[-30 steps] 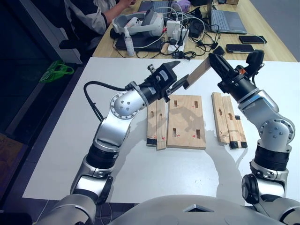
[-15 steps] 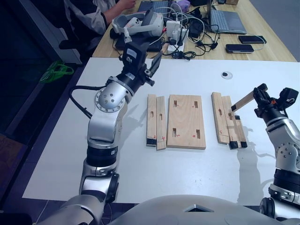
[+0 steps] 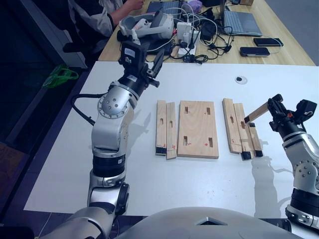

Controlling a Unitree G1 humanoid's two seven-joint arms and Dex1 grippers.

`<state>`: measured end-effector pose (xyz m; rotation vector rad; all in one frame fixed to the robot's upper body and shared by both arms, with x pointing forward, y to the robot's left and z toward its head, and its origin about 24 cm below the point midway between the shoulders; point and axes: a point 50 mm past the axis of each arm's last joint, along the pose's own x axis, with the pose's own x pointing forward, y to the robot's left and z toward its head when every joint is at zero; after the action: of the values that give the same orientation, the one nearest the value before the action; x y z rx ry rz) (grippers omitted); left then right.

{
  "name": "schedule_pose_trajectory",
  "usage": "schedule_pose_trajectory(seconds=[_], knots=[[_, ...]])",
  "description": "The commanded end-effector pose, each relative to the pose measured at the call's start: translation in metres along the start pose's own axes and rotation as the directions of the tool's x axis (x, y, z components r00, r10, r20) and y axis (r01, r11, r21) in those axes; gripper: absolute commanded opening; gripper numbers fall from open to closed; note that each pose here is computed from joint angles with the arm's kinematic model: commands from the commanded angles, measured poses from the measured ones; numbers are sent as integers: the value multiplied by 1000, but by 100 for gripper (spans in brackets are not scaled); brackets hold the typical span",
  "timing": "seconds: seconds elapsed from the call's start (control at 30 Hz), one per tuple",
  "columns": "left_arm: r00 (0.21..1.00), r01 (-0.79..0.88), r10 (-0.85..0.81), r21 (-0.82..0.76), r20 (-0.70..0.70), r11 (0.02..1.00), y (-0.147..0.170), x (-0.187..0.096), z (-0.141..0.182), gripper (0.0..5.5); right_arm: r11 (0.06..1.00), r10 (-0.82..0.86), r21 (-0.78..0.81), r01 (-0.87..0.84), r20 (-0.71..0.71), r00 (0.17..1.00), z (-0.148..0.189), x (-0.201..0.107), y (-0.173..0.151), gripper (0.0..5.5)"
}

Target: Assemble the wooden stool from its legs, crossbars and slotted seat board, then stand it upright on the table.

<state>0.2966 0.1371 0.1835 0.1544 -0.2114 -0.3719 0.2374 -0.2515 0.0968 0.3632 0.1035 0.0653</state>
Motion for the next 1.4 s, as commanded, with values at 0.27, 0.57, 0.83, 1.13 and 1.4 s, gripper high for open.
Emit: schedule_pose_trajectory(seconds=[0.27, 0.57, 0.83, 1.13, 1.4], knots=[[1000, -13, 13, -19, -17, 1000, -4, -1, -3, 215, 999, -50, -2, 50, -26, 998, -15, 7, 2, 40], [1000, -18, 18, -21, -23, 1000, -4, -1, -6, 215, 997, -45, -68, 39, -89, 995, -29, 0, 1, 40], [999, -22, 22, -20, -23, 1000, -3, 0, -6, 215, 981, -109, -172, 93, -87, 990, -34, -1, -5, 40], [1000, -28, 28, -3, -14, 1000, 0, 1, -1, 215, 957, -145, -273, 92, -180, 973, -69, 2, -2, 40], [999, -33, 33, 10, -8, 999, 1, 0, 1, 215, 939, -182, -328, 99, -232, 956, -96, -19, -19, 40]])
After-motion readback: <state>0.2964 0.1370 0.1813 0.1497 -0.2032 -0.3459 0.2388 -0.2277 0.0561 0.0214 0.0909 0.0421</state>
